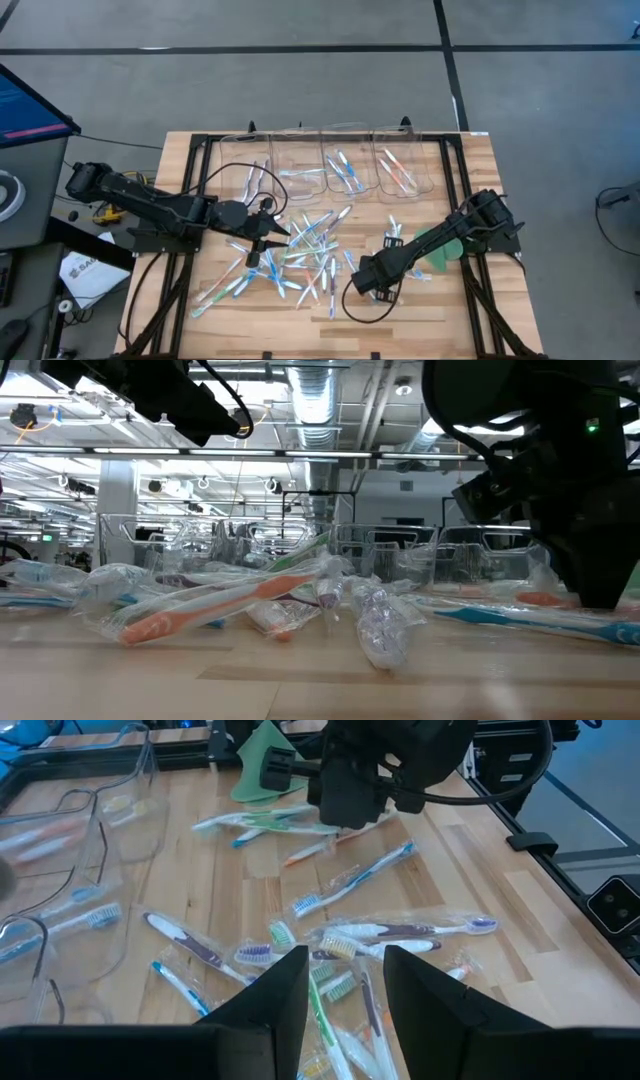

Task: Pick & Place Toothbrushes
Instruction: Put the orange toothbrush into the right transparent bin

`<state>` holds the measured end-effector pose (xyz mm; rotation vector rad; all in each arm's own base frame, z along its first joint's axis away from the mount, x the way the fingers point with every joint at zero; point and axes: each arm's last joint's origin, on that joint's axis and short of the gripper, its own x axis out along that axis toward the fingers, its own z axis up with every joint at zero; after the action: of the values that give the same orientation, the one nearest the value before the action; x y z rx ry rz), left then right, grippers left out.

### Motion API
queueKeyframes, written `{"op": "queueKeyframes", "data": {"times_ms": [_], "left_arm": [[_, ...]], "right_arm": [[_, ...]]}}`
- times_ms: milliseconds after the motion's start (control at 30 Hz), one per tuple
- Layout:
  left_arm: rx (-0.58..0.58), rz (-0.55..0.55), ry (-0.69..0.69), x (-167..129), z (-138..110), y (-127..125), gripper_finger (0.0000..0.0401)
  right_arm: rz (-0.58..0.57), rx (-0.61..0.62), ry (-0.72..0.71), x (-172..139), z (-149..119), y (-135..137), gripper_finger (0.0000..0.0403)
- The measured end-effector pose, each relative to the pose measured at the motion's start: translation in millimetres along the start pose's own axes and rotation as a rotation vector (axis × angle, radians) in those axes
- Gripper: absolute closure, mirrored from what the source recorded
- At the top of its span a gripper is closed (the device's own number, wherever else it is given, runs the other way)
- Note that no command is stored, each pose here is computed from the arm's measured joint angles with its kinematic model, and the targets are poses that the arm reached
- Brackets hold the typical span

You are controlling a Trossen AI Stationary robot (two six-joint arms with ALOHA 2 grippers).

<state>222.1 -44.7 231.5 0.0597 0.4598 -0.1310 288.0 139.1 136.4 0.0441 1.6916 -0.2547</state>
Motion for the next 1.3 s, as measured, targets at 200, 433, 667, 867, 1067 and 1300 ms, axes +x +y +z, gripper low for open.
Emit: {"op": "queueKeyframes", "data": {"times_ms": [200,433,667,867,1067,1300], "left_arm": [[0.0,0.0,0.0,0.0,0.0,0.0,0.0275],[0.0,0.0,0.0,0.0,0.0,0.0,0.0275],[0.0,0.0,0.0,0.0,0.0,0.0,0.0275],[0.0,0.0,0.0,0.0,0.0,0.0,0.0275],[0.0,0.0,0.0,0.0,0.0,0.0,0.0275],[0.0,0.0,0.0,0.0,0.0,0.0,0.0275]], "right_arm": [[0.022,0.006,0.03,-2.4,0.3,-0.9,0.0376],[0.02,0.023,0.053,-30.5,4.9,1.6,0.0381],[-0.016,-0.026,-0.056,-72.2,11.0,10.5,0.0388],[-0.111,-0.123,-0.257,-103.3,16.4,18.7,0.0388],[-0.244,-0.148,-0.327,-121.0,15.6,14.0,0.0384],[-0.258,-0.144,-0.4,-138.9,18.7,13.5,0.0387]]}}
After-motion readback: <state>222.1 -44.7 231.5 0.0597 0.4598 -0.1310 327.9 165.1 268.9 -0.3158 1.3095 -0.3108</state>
